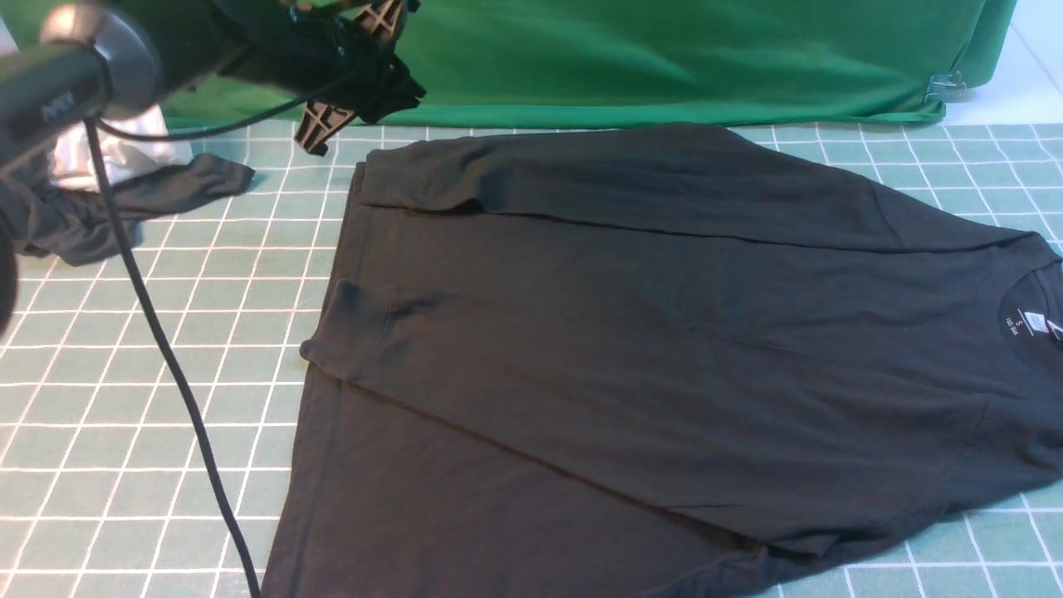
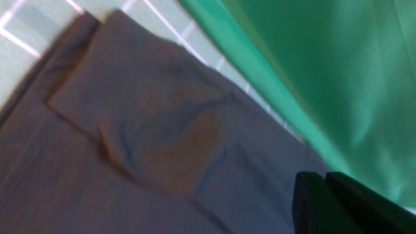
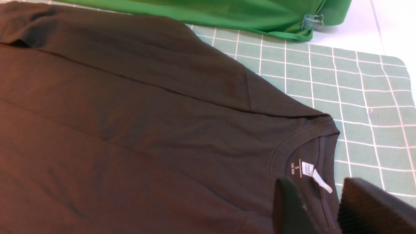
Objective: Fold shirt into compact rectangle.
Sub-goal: 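Grab the top left corner of the dark shirt with the left gripper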
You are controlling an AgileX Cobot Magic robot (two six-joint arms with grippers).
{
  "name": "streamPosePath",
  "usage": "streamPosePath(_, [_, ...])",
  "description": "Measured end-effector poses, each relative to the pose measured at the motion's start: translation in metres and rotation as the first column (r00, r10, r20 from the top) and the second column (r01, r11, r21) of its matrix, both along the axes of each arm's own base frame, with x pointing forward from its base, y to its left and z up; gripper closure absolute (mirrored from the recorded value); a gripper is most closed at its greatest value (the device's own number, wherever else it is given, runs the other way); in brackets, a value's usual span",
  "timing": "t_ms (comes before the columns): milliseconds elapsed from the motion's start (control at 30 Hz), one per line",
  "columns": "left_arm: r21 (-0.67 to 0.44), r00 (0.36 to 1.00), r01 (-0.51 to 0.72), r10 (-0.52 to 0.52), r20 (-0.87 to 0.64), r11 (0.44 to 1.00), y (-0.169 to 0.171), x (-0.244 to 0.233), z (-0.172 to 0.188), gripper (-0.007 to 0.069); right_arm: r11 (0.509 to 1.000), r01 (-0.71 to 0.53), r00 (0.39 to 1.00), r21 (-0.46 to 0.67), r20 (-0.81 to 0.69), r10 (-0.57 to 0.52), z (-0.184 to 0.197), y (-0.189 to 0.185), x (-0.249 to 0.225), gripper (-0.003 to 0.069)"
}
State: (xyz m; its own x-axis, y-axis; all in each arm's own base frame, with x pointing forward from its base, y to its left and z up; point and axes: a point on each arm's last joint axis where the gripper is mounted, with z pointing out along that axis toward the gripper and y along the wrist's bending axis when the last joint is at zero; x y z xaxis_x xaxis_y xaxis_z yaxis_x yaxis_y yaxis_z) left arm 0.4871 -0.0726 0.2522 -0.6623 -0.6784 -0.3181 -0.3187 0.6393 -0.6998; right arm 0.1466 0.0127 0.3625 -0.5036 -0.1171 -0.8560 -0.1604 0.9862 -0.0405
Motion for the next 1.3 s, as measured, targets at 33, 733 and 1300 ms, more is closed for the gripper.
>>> streamPosePath(33, [0.028,0.999,0.032,-0.031,-0.02,0.999,-0.003,-0.005,0.003,0.0614,1.0,0.0,1.0,0.0,0.0,0.0,0.0,0.0,0.0,0.0436])
streamPosePath(733, [-0.013,0.96,0.047,-0.048,-0.276,0.999,-0.02,-0.008,-0.1,0.0463,1.0,0.0,1.0,0.001,0.001,0.0,0.0,0.0,0.0,0.0423])
streamPosePath(1300, [-0.133,0.979,-0.172,0.155,-0.132,0.976,-0.016,0.013,-0.102,0.019,1.0,0.001,1.0,0.003,-0.003,-0.001,0.0,0.0,0.0,0.0423])
